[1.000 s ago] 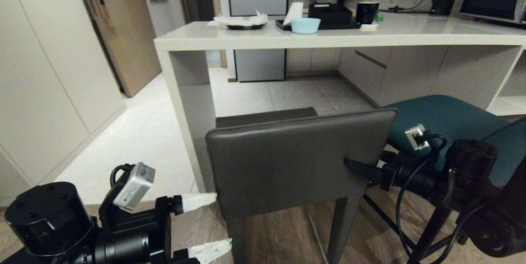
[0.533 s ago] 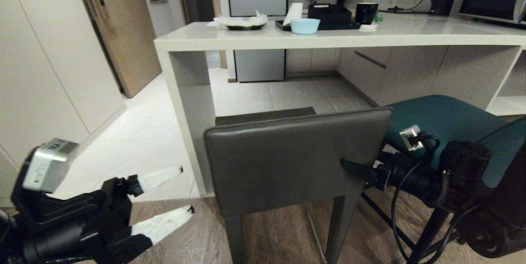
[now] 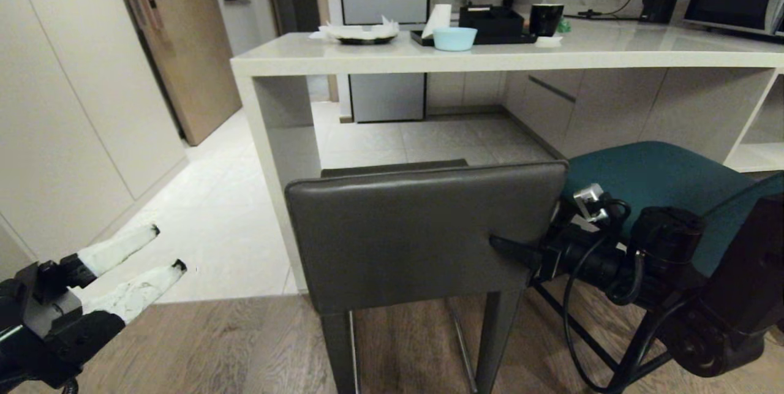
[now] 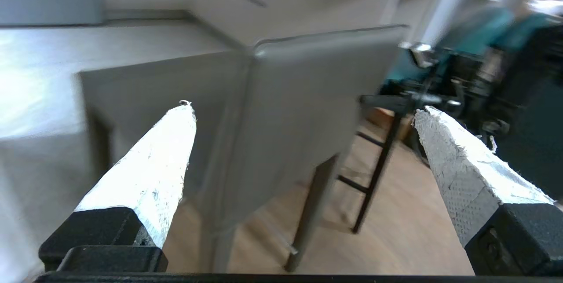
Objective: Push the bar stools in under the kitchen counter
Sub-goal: Pull the gray chair out from under the dining table, then push the blue chair back under the dining table
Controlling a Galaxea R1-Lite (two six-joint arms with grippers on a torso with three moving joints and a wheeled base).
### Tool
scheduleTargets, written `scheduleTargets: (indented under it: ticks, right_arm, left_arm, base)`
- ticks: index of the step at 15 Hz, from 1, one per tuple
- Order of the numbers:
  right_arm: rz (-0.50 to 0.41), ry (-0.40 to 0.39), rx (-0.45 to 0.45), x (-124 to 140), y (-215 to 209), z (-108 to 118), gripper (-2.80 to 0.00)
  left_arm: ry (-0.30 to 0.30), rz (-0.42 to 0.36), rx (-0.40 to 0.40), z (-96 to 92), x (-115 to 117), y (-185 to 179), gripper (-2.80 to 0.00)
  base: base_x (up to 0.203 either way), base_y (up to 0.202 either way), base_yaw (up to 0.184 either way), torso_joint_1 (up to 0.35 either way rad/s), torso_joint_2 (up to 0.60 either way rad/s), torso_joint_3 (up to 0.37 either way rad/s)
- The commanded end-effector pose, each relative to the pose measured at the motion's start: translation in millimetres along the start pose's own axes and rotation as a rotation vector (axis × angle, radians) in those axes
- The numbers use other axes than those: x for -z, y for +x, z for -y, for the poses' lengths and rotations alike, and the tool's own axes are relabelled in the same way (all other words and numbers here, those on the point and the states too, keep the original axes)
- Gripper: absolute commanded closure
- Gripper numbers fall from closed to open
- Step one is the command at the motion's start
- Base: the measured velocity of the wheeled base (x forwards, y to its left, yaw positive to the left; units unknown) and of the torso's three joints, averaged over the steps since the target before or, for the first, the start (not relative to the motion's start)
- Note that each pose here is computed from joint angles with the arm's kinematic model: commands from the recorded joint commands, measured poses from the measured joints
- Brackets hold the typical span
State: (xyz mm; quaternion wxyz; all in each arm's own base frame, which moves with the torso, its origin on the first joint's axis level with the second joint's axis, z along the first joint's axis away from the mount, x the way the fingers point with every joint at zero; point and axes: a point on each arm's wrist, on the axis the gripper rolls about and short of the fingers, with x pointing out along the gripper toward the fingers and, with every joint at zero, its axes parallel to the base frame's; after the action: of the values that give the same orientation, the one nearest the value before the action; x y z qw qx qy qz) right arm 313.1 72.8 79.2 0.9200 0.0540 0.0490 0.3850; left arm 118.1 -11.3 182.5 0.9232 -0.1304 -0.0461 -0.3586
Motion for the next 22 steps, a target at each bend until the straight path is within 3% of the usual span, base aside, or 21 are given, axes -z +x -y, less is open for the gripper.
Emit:
scheduleTargets:
  ticks: [1, 6, 10, 13, 15, 19, 22]
  right_arm:
    - [0.008, -0.005, -0.004, -1.6, -1.4, -0.4, -2.80]
    - [-0.004, 0.007, 0.008, -13.0, -39.6, -26.0, -2.80]
    - [0.002, 0.009, 0.027, -20.5, -67.1, -41.7, -2.80]
    - [0.008, 0.015, 0.108, -20.3, -76.7, -25.9, -2.80]
    - [0.017, 0.020, 0.182, -20.8, -86.4, -9.9, -2.80]
    - [0.048, -0.013, 0.380, -23.1, -89.0, 22.0, -2.80]
    - [0.055, -0.023, 0.374, -25.2, -83.5, 17.5, -2.80]
  left_arm:
    - [0.025, 0.026, -0.036, 10.6, -7.1, -15.0, -2.80]
    - [-0.029, -0.022, -0.154, 43.1, -16.7, -48.2, -2.80]
    - [-0.044, -0.037, -0.165, 39.1, -28.9, -41.5, -2.80]
    - [-0.066, -0.074, -0.082, 30.5, -36.1, -25.7, -2.80]
    - [-0.024, -0.039, -0.026, 35.1, -42.4, -23.6, -2.80]
    - [-0.004, -0.018, -0.021, 45.3, -35.3, -35.7, -2.80]
    - [-0.013, -0.023, -0.029, 44.9, -31.1, -37.2, -2.80]
  base:
    - [0.000, 0.000, 0.000, 0.000, 0.00, 0.000]
    - [0.000, 0.000, 0.000, 0.000, 0.00, 0.000]
    - [0.000, 0.000, 0.000, 0.000, 0.00, 0.000]
    - [0.000, 0.000, 0.000, 0.000, 0.00, 0.000]
    - [0.000, 0.000, 0.000, 0.000, 0.00, 0.000]
    - [0.000, 0.000, 0.000, 0.000, 0.00, 0.000]
    - [0.000, 0.000, 0.000, 0.000, 0.00, 0.000]
